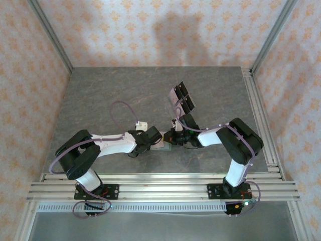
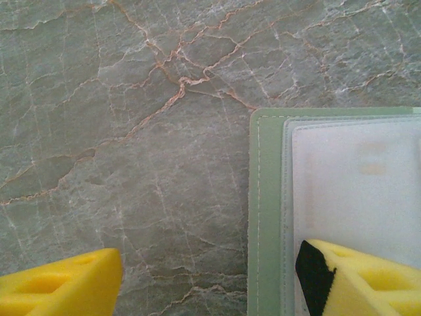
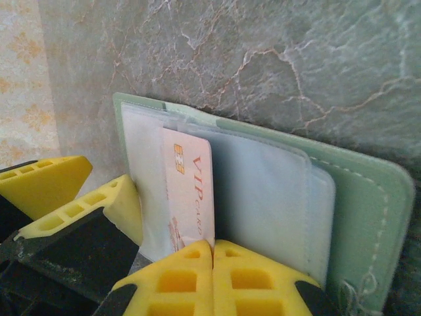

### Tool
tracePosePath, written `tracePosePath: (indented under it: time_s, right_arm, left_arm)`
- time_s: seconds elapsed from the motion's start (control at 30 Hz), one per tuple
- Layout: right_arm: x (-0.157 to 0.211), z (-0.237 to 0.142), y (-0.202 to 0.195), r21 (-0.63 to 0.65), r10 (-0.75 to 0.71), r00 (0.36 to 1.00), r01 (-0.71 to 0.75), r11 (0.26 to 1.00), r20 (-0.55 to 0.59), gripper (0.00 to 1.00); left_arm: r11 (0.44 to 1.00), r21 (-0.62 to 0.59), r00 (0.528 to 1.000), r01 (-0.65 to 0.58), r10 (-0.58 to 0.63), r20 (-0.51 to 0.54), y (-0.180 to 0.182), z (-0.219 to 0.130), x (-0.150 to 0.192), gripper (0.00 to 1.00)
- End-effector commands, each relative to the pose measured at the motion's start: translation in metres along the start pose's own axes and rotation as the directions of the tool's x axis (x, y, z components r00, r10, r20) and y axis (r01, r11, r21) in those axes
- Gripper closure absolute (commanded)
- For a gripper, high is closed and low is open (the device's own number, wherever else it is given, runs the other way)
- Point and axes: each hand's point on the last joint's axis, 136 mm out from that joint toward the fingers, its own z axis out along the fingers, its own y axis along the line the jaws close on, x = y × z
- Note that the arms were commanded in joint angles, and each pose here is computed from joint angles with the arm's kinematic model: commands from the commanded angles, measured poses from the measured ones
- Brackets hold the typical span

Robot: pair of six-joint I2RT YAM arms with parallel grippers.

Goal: Put the credit cards into the card holder

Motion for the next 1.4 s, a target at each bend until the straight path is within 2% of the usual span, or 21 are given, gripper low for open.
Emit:
tracePosePath:
  time_s: [0.0,0.5,1.37]
  right_arm:
    - [0.006,-0.004,-0.033,0.132,0.072,0.997,-0.075,0.988,0.025,1.00]
    - [0.012,-0.001,-0.037,0.126,0.115,0.993,-0.114,0.985,-0.004,1.00]
    - [0.009,0.014,-0.025,0.122,0.099,0.994,-0.092,0.988,-0.047,1.00]
  left_arm:
    - [0.998,-0.053,0.998,-0.038,0.036,-0.042,0.015,0.005,0.018,0.27]
    - [0.998,-0.054,0.998,-0.037,0.035,-0.043,0.016,0.006,0.020,0.27]
    - [0.998,-0.049,0.999,-0.034,0.032,-0.042,0.015,0.007,0.020,0.27]
